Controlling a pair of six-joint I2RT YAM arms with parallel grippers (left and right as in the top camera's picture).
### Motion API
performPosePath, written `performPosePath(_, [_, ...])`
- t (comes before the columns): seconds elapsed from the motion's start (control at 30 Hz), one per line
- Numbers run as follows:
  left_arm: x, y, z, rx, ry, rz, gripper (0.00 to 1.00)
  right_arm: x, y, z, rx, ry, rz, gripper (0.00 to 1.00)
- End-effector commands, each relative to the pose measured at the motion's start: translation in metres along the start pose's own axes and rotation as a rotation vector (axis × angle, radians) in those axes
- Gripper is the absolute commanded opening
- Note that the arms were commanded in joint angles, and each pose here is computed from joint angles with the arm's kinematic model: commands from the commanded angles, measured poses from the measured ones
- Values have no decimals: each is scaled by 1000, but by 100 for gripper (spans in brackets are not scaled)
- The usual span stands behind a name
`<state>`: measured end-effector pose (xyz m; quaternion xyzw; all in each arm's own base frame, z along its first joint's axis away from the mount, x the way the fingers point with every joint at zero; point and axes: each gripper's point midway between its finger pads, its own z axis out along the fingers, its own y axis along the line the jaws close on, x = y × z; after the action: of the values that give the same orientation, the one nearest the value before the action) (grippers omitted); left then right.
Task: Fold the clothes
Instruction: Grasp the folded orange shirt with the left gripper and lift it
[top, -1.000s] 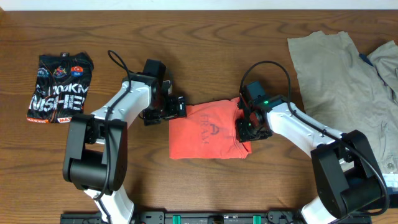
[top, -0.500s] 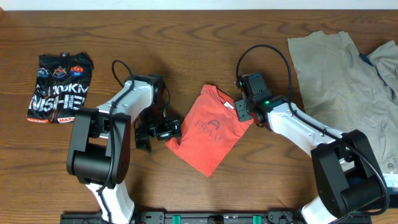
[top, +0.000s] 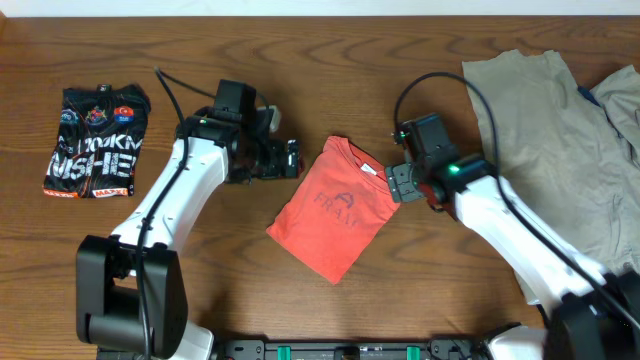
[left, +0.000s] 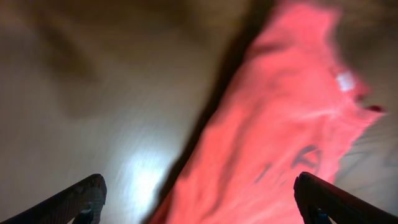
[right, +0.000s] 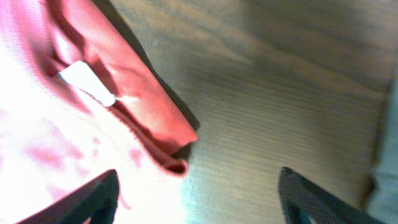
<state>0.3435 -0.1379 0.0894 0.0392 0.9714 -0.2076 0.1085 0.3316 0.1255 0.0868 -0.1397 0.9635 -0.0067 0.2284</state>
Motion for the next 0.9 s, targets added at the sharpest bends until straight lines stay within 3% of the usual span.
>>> performPosePath(0.0, [-3, -12, 13, 104, 17, 102, 98, -7, 2, -26, -38, -42, 40, 84])
performPosePath(0.4, [-7, -25, 73, 321, 72, 103, 98, 30, 3, -41, -63, 92, 45, 84])
performPosePath(0.6, [18, -28, 102, 345, 182, 53, 100, 32, 3, -41, -62, 97, 48, 83])
performPosePath(0.77, [34, -41, 115, 359, 236, 76, 62, 32, 3, -41, -61, 98, 48, 83])
performPosePath(0.87, [33, -43, 116, 361, 230, 87, 33, 32, 3, -41, -61, 98, 48, 83])
